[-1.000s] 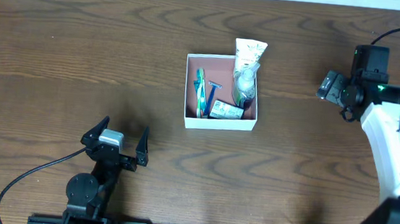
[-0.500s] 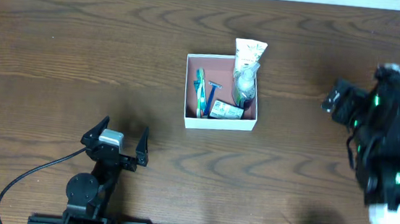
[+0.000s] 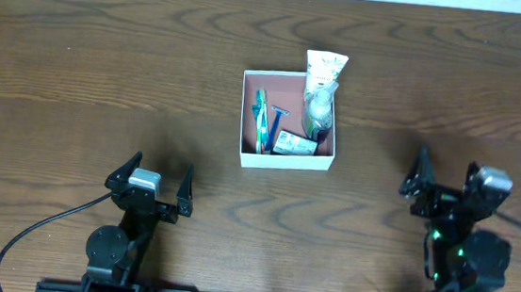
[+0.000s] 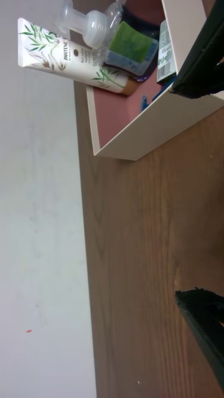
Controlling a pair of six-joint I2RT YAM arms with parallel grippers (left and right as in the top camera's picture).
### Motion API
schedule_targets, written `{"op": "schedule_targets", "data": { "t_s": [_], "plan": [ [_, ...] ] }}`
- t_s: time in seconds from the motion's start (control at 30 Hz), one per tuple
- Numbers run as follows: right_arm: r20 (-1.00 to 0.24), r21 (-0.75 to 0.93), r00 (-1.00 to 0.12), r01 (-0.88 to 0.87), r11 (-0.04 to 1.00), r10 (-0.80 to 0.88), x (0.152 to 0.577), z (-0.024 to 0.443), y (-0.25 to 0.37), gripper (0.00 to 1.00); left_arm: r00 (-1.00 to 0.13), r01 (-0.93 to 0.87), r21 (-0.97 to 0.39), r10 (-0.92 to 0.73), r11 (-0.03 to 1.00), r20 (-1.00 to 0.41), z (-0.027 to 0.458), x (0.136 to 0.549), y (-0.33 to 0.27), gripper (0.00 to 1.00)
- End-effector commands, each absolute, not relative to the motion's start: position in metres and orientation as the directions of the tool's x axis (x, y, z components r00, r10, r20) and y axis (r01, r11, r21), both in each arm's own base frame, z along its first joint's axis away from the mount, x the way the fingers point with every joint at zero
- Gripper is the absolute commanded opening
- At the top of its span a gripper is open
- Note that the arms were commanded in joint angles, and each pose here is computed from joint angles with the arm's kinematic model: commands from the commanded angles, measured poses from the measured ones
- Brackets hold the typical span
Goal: Pack container
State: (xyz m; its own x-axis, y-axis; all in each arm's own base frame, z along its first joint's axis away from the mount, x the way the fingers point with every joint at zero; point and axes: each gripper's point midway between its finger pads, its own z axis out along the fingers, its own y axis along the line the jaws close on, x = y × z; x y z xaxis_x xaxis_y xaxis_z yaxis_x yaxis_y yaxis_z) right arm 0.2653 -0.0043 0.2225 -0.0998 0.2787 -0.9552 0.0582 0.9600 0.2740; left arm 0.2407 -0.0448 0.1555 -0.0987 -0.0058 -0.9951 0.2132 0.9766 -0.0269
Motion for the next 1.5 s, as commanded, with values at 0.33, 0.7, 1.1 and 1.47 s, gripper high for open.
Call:
{"op": "schedule_targets", "data": {
  "t_s": [0.33, 0.7, 1.1, 1.47],
  "plan": [
    [-0.964, 0.261, -0.067, -0.069, 0.963, 0.257, 0.248, 0.171, 0.014, 0.99, -0.141, 0.222, -0.024, 0.008, 0.975, -0.990, 0.140, 0.240, -0.046, 0.98],
    [-0.974, 0.214, -0.083, -0.068, 0.974, 0.208, 0.246, 0.158, 0.014, 0.99, -0.141, 0.222, -0.024, 0.007, 0.975, -0.990, 0.140, 0.240, -0.046, 0.98],
    [-0.996, 0.051, -0.073, -0.118, 0.992, 0.042, 0.245, 0.158, 0.023, 0.99, -0.141, 0.222, -0.024, 0.007, 0.975, -0.990, 0.140, 0.240, -0.046, 0.98],
    [-0.997, 0.050, -0.072, -0.117, 0.992, 0.042, 0.245, 0.158, 0.023, 0.99, -0.141, 0.222, -0.024, 0.008, 0.975, -0.990, 0.140, 0.240, -0.046, 0.98]
  ]
}}
